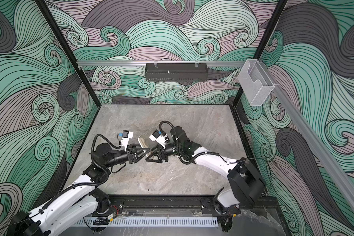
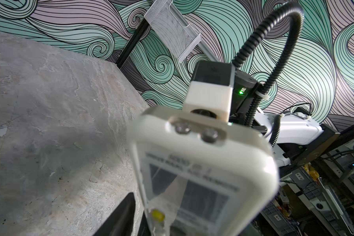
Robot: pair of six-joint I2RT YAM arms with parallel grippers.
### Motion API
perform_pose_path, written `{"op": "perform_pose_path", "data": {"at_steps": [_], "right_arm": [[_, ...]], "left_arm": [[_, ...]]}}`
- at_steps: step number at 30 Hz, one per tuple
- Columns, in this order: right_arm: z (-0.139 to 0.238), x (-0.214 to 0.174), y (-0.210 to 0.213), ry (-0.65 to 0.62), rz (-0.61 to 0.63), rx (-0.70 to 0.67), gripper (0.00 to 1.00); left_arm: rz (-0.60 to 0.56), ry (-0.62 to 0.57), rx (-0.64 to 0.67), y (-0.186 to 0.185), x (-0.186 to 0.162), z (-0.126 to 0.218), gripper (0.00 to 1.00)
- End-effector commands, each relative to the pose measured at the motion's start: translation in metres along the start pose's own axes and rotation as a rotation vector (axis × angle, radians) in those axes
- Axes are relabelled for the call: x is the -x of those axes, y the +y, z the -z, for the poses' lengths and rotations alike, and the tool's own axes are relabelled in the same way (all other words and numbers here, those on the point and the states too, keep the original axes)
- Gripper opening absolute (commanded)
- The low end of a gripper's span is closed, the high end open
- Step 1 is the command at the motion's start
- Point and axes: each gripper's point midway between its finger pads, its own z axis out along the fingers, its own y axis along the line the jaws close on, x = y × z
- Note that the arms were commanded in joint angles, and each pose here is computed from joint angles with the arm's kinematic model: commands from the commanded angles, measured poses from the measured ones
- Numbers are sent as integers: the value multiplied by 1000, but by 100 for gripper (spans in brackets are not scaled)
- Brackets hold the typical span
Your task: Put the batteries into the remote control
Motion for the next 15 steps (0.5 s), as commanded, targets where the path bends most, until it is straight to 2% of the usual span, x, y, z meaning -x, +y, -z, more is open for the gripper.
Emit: {"op": "perform_pose_path", "data": {"at_steps": [1, 7, 15], "right_arm": [[3, 7, 11, -20, 52, 49, 10], [4, 8, 12, -23, 51, 55, 11], [3, 5, 11, -20, 45, 59, 13]], "left_arm": [[-45, -18, -63, -20, 13, -2, 60], [-48, -3, -81, -24, 9, -5, 52], [-45, -7, -85, -26, 8, -3, 26]]}}
